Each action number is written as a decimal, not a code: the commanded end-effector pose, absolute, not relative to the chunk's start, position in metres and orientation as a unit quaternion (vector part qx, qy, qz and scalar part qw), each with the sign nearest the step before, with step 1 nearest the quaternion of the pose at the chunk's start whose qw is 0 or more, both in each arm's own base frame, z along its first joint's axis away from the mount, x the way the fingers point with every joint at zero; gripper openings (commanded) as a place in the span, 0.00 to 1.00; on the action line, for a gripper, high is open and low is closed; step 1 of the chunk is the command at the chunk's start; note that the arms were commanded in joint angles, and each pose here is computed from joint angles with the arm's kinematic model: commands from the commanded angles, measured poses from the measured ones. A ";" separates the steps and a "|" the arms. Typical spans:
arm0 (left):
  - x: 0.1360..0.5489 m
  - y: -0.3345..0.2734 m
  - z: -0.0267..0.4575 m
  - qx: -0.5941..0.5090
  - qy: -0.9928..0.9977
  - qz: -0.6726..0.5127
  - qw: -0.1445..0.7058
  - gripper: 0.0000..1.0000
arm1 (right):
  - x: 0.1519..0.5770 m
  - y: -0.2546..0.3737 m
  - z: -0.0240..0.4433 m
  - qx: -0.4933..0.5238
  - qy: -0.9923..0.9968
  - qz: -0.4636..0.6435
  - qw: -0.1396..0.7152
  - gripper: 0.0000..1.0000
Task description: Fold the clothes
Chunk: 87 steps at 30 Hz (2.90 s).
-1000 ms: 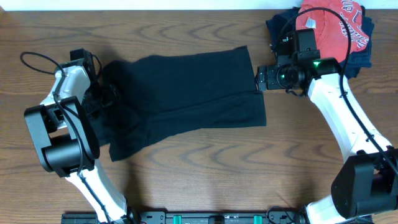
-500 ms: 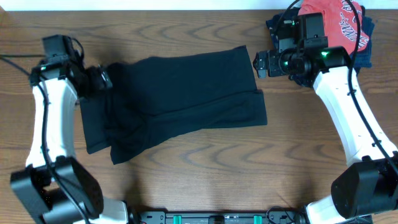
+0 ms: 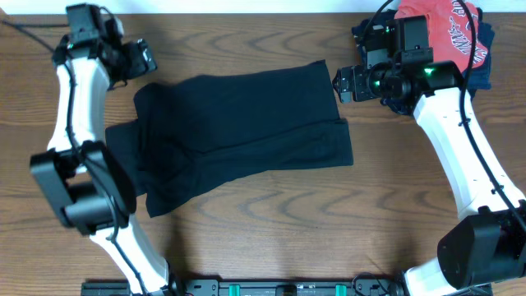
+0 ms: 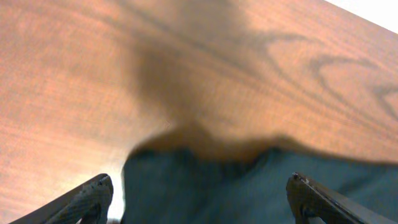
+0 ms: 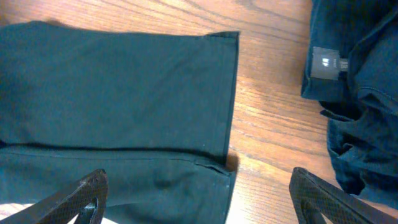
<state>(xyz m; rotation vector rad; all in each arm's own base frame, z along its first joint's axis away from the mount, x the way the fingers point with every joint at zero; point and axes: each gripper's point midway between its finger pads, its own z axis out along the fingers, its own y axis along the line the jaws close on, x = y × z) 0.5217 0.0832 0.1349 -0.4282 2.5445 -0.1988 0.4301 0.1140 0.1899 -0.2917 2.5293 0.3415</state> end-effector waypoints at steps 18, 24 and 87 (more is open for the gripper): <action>0.530 0.068 0.043 -0.059 0.979 -0.049 0.190 0.81 | 0.430 0.126 0.193 -0.136 0.940 0.129 0.285 0.93; 0.525 0.068 0.014 -0.062 0.984 -0.051 0.162 0.72 | 0.430 0.125 0.193 -0.145 0.939 0.122 0.287 0.94; 0.507 0.060 0.023 -0.085 0.989 -0.011 0.123 0.06 | 0.430 0.125 0.193 -0.156 0.937 0.119 0.288 0.95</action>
